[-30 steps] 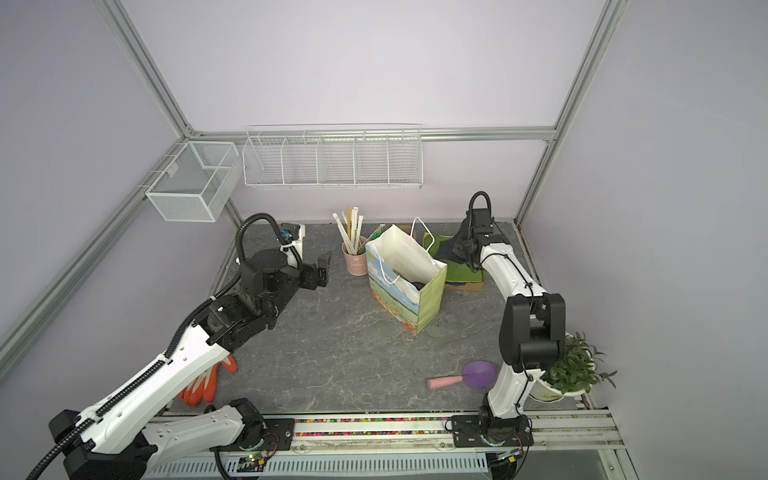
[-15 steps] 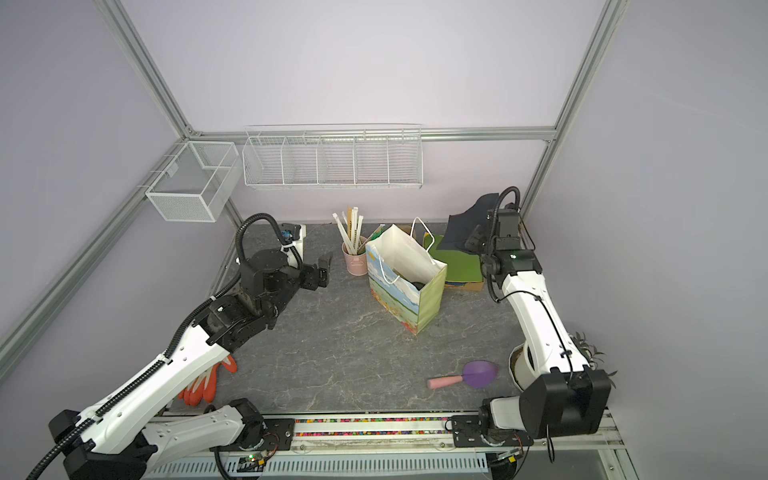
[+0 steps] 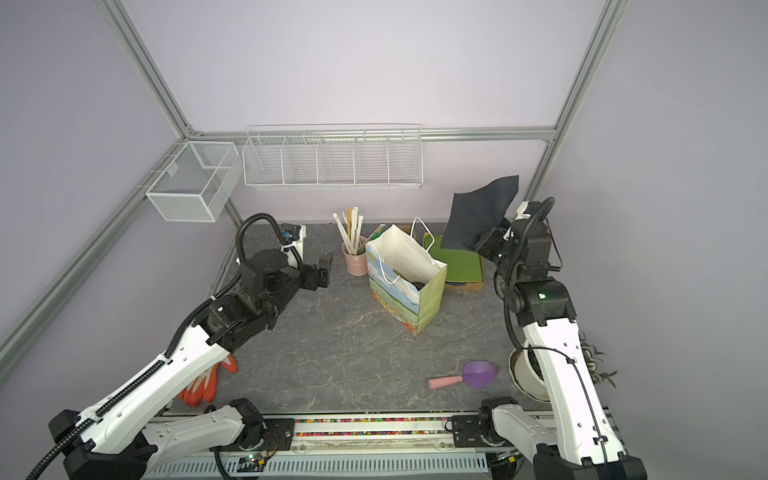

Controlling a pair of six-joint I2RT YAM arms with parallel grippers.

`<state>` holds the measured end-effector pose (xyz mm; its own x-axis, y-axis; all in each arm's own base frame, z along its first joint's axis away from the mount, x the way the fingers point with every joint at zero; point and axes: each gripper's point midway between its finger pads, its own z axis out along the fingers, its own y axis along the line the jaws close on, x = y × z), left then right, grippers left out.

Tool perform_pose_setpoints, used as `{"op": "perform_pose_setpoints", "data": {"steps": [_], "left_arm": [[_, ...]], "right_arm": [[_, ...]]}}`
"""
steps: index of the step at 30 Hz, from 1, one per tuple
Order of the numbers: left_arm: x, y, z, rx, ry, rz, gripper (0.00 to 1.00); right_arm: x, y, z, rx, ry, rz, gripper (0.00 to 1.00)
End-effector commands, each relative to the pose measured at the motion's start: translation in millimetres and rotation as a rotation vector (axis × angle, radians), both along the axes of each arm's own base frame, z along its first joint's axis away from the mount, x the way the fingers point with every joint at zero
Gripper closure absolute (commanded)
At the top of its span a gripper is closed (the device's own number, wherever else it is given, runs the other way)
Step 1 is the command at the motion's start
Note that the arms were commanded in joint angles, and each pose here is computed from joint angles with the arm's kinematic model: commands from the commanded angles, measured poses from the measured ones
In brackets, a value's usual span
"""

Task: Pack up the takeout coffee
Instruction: 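Carry the black napkin over the bag opening with the right gripper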

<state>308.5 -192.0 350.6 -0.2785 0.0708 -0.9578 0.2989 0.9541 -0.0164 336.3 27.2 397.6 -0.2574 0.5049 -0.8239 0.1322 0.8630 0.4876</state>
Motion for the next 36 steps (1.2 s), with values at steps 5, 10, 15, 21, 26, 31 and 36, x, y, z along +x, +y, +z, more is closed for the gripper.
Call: {"op": "perform_pose_setpoints", "data": {"steps": [5, 10, 15, 21, 26, 31, 36], "left_arm": [[-0.6, 6.6, 17.2, -0.029, 0.049, 0.046, 0.03], [-3.5, 16.1, 15.3, -0.004, 0.080, 0.083, 0.01], [-2.1, 37.2, 12.3, 0.005, 0.023, 0.177, 0.01], [6.5, 40.9, -5.1, -0.005, 0.031, 0.206, 0.01], [14.2, 42.5, -16.5, -0.040, 0.065, 0.209, 0.01], [15.0, 44.3, -18.7, -0.058, 0.064, 0.206, 0.01], [15.4, 44.2, -21.3, -0.061, 0.066, 0.202, 0.01]], "right_arm": [[-36.1, 3.4, 24.7, -0.017, -0.080, 0.038, 0.93], [-50.2, 16.2, 37.4, -0.026, -0.115, 0.120, 0.93], [-61.2, 25.9, 47.8, -0.051, -0.147, 0.182, 0.93], [-76.4, 43.3, 58.1, -0.068, -0.183, 0.282, 0.93], [-81.7, 56.9, 54.6, -0.067, -0.181, 0.360, 0.93], [-78.9, 71.7, 41.5, -0.078, -0.155, 0.425, 0.93], [-68.9, 88.3, 26.2, -0.112, -0.105, 0.476, 0.93]]}}
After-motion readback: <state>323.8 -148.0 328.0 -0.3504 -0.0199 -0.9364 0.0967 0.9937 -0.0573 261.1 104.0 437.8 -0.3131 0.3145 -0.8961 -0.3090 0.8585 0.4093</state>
